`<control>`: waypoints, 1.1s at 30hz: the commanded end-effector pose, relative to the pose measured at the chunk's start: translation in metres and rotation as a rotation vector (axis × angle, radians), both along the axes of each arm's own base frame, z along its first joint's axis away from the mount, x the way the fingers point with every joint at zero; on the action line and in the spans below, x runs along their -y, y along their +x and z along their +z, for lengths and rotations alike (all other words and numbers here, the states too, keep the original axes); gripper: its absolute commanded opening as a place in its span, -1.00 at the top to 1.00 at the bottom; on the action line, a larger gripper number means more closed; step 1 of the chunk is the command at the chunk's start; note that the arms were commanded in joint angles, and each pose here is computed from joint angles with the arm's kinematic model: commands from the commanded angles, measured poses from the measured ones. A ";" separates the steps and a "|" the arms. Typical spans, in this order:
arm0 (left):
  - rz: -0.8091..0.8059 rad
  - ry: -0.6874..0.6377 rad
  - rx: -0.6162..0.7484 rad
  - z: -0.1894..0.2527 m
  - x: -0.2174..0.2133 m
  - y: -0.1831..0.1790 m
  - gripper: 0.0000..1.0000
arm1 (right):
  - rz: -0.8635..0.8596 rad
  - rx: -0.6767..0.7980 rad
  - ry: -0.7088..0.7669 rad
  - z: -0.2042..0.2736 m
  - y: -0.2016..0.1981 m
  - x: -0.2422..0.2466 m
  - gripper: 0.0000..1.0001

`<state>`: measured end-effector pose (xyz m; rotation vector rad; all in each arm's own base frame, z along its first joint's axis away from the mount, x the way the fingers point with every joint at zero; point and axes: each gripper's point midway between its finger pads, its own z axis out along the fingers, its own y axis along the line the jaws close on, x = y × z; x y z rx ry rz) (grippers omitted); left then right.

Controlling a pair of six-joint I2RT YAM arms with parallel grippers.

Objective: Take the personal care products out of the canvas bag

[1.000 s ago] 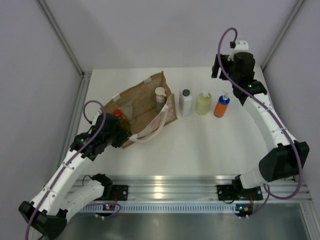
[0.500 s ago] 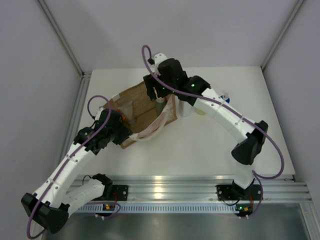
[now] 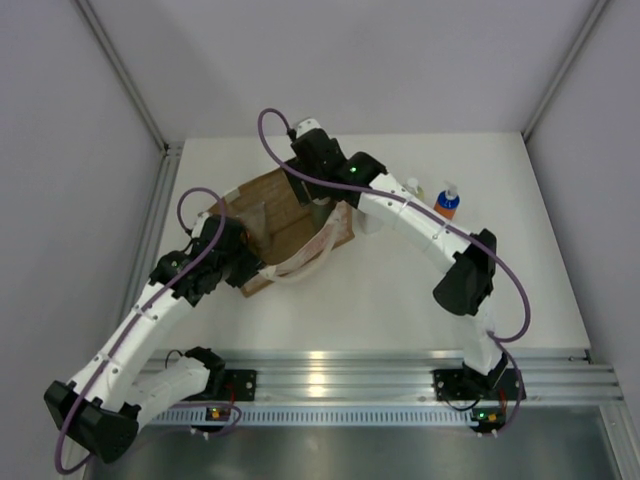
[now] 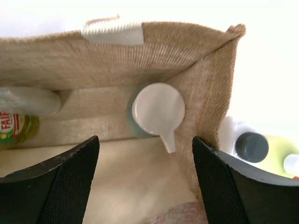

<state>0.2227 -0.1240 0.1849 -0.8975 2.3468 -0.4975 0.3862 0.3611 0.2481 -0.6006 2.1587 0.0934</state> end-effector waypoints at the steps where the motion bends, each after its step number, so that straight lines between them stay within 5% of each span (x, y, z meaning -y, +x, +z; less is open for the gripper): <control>1: -0.019 -0.003 0.044 0.014 0.003 0.008 0.30 | -0.042 0.042 -0.036 0.008 0.017 0.011 -0.57; 20: -0.026 0.002 0.048 0.015 0.003 0.008 0.29 | 0.052 -0.087 -0.013 -0.042 0.052 0.007 -0.55; 33: -0.011 -0.009 0.051 0.016 0.003 0.007 0.30 | 0.070 -0.109 -0.010 -0.050 0.055 0.008 -0.09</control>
